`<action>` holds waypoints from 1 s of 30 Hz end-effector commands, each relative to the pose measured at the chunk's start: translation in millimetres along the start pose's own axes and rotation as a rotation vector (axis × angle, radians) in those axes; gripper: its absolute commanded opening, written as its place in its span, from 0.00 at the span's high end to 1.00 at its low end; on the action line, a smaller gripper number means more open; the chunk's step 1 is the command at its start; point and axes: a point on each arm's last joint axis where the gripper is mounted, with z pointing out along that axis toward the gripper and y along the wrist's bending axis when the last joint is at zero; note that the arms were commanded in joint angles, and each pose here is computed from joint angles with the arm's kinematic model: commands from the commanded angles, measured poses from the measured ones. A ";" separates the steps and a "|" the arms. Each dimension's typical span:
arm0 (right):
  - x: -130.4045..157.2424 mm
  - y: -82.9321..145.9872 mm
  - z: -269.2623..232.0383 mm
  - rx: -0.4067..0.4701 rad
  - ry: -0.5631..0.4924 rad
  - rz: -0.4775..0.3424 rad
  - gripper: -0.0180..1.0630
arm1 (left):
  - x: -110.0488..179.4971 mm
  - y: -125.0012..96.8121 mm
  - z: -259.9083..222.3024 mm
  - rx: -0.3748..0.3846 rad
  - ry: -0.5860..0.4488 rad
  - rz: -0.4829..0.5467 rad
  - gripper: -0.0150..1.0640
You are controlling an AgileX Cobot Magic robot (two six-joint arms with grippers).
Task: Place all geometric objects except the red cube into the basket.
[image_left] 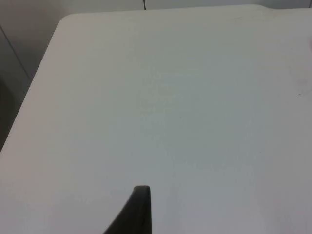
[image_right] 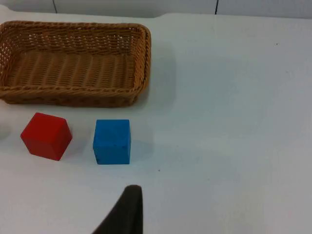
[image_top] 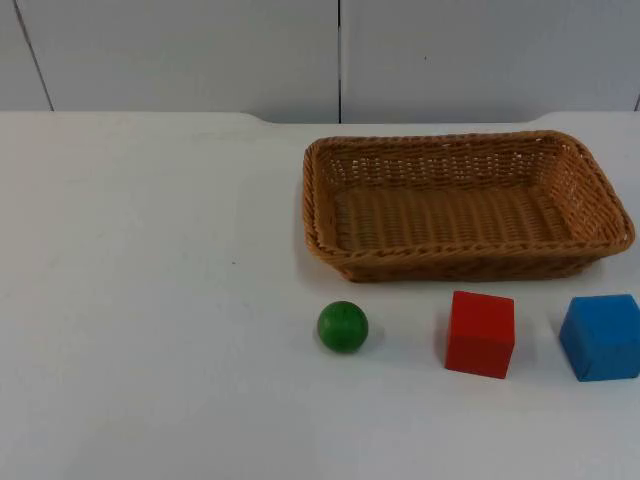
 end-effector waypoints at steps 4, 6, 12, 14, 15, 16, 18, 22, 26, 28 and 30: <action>-20.7 -0.4 -11.4 0.002 -0.073 0.004 0.01 | -2.6 -1.2 -0.2 0.012 -0.014 -0.016 0.01; -29.2 -0.9 -11.3 0.002 -0.067 0.001 0.01 | -7.8 -1.2 -0.1 0.014 -0.009 -0.023 0.01; -73.7 -2.4 10.8 -0.006 0.009 0.002 0.01 | -42.2 -1.6 10.3 0.037 0.067 -0.044 0.01; -89.6 -3.1 30.8 -0.008 0.047 0.002 0.01 | -58.4 -2.3 22.5 0.054 0.140 -0.057 0.01; -94.1 -3.2 41.7 -0.009 0.073 0.002 0.01 | -64.2 -2.6 28.7 0.061 0.170 -0.068 0.01; -94.1 -3.2 41.7 -0.009 0.073 0.002 0.01 | -64.2 -2.6 28.7 0.061 0.170 -0.068 0.01; -99.6 -3.4 62.1 -0.012 0.130 0.002 0.01 | -71.2 -2.5 41.6 0.064 0.220 -0.073 0.01; -101.5 -3.3 87.6 -0.016 0.221 0.001 0.01 | -76.8 -2.5 60.0 0.068 0.275 -0.082 0.01; -99.2 -3.0 112.2 -0.021 0.327 0.001 0.01 | -78.9 -2.2 77.5 0.067 0.342 -0.085 0.01; -98.7 -3.0 115.4 -0.022 0.340 0.001 0.01 | -79.0 -2.2 80.9 0.067 0.356 -0.086 0.01; -97.8 -2.9 121.1 -0.023 0.365 0.001 0.01 | -78.9 -2.6 85.8 0.071 0.380 -0.090 0.01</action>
